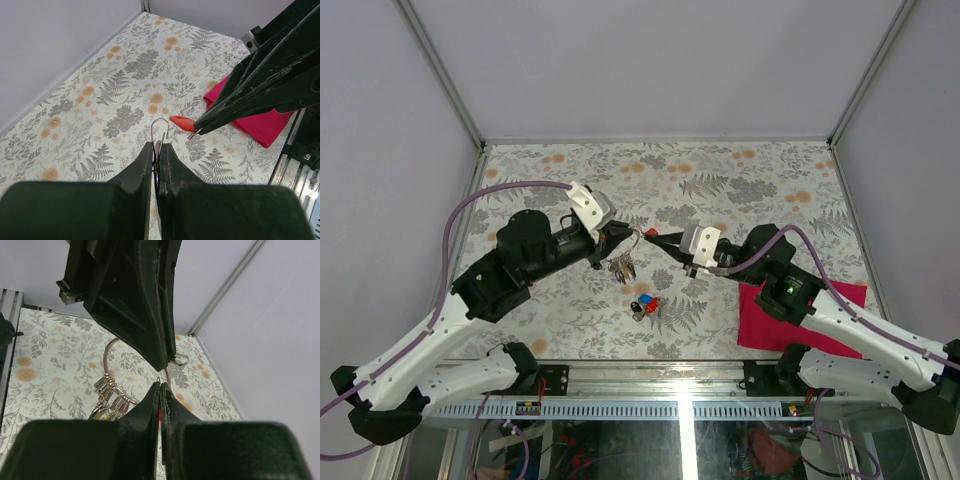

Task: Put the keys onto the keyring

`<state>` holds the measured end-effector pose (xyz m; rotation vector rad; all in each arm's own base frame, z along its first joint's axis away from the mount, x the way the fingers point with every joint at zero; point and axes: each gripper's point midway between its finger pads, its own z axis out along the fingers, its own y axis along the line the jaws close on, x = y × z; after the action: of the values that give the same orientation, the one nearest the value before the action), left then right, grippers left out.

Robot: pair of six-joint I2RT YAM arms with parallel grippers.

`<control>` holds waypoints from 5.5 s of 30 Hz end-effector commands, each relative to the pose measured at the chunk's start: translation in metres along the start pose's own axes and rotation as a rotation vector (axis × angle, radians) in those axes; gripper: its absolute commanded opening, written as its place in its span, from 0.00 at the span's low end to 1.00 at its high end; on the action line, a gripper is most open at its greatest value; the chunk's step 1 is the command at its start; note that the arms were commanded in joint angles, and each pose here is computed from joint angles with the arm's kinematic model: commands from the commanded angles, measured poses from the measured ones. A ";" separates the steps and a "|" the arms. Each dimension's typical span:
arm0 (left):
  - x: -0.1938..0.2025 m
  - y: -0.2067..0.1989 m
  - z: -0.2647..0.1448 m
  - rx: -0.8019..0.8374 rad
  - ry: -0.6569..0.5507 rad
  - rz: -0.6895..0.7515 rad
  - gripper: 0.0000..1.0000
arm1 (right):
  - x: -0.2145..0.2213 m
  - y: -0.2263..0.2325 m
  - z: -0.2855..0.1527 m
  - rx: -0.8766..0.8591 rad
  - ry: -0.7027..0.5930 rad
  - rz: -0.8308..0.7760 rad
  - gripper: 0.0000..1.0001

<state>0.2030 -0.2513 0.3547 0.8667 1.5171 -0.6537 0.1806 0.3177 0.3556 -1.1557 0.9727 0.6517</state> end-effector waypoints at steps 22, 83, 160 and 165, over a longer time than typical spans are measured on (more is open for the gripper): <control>-0.040 0.004 -0.005 -0.018 -0.134 -0.006 0.00 | -0.046 -0.029 0.015 0.104 -0.128 -0.054 0.00; -0.024 -0.025 -0.001 0.153 -0.073 0.017 0.00 | -0.023 -0.037 0.003 0.153 -0.003 -0.098 0.07; 0.015 -0.055 0.003 0.320 0.029 -0.041 0.00 | -0.008 -0.011 -0.003 0.033 0.101 0.035 0.24; 0.016 -0.046 0.005 0.264 0.023 -0.039 0.00 | -0.010 -0.025 -0.015 0.117 0.146 0.069 0.24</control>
<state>0.1582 -0.2797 0.3191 1.1116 1.5516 -0.9187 0.1862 0.3079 0.3251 -1.2227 1.1898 0.5850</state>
